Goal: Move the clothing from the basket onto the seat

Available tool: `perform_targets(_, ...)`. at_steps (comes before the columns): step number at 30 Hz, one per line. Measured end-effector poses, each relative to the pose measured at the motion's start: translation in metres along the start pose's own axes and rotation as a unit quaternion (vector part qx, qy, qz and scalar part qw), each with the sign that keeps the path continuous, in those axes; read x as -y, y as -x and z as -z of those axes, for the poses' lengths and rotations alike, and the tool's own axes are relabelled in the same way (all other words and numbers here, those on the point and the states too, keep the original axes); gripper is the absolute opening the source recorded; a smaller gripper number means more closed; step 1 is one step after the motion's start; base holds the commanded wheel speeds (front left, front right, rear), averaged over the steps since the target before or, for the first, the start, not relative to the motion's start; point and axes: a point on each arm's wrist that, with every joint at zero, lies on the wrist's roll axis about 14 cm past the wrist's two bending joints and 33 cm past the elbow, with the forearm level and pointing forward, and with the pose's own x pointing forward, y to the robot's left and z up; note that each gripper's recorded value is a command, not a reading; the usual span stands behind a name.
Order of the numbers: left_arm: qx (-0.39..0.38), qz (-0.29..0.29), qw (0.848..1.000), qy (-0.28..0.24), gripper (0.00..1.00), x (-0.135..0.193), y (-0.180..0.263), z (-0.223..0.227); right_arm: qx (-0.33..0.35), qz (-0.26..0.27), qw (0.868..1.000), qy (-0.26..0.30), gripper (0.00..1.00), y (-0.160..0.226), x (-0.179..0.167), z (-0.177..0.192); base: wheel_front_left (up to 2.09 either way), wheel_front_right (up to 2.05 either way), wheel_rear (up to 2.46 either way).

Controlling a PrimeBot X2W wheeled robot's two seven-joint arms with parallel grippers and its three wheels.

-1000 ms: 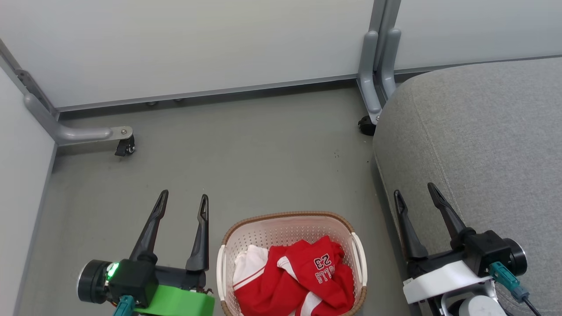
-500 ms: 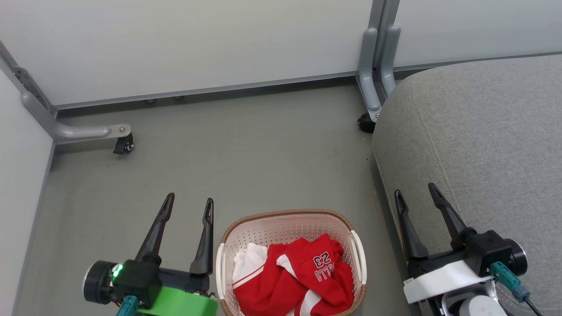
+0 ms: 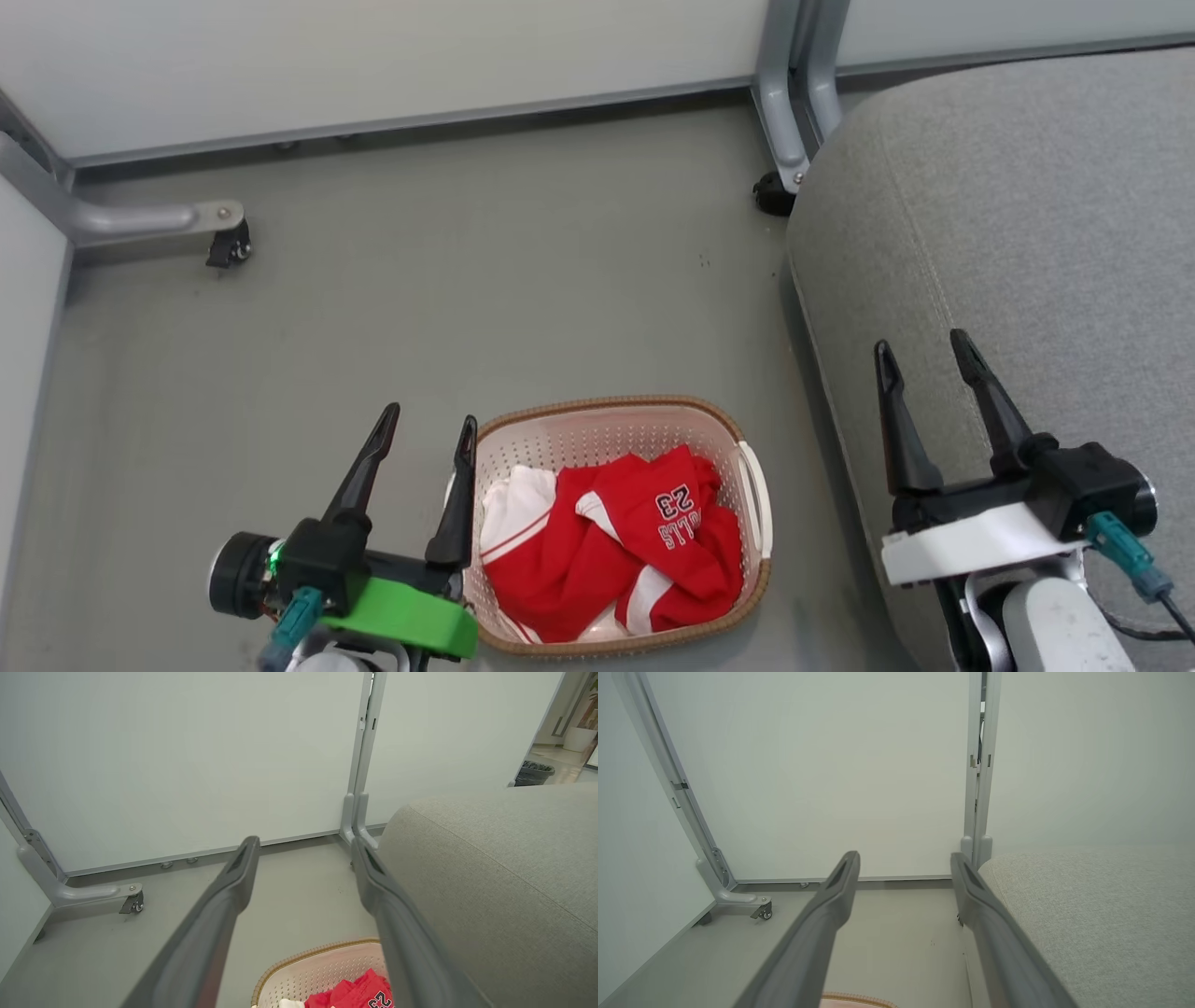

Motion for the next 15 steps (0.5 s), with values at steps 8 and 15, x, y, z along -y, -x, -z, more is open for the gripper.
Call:
perform_targets(8,-0.081,0.054,0.995,-0.006,1.0,0.015,-0.034,0.061,0.007,0.019,1.0,0.005,1.0,-0.033,0.02,0.007,0.0,0.0,0.0)
perform_targets(15,-0.178,0.141,0.973,-0.035,1.0,0.039,-0.054,0.135,-0.004,0.032,0.999,0.017,1.0,-0.057,0.036,0.027,0.0,0.0,0.0)
